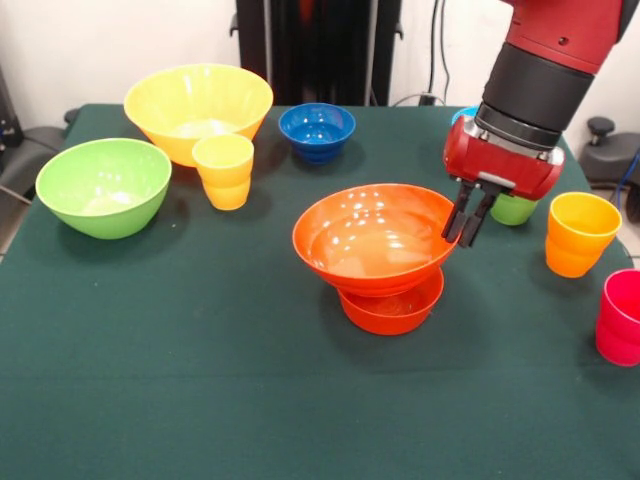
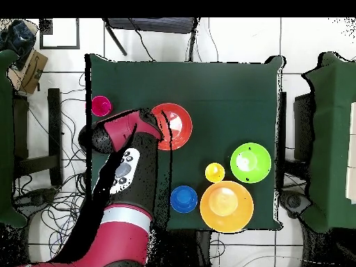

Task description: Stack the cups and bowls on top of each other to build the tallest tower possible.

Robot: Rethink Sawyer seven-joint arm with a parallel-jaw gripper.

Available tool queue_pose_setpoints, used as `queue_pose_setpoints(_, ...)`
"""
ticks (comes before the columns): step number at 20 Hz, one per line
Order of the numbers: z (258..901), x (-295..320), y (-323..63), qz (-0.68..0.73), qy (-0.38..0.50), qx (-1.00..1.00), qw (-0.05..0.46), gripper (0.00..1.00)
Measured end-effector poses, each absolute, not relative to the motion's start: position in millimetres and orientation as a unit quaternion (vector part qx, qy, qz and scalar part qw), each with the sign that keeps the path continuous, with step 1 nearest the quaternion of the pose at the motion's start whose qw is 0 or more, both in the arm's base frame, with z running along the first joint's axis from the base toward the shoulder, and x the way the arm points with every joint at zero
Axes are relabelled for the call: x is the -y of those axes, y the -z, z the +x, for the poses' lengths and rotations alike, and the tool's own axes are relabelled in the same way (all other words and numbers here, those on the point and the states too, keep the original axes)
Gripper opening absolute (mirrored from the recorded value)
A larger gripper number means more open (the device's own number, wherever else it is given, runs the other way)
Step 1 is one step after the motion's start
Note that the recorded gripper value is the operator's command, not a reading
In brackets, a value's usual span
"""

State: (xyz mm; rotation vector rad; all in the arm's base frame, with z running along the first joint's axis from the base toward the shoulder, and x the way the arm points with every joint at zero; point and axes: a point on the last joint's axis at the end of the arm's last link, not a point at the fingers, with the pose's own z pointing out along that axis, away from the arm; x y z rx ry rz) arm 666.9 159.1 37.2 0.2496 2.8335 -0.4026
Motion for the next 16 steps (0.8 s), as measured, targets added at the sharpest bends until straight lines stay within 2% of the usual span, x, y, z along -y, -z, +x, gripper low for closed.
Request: queue_pose_setpoints(16,663.9,-156.8,-41.9,0.094,0.154,-0.978,0.106,0.00)
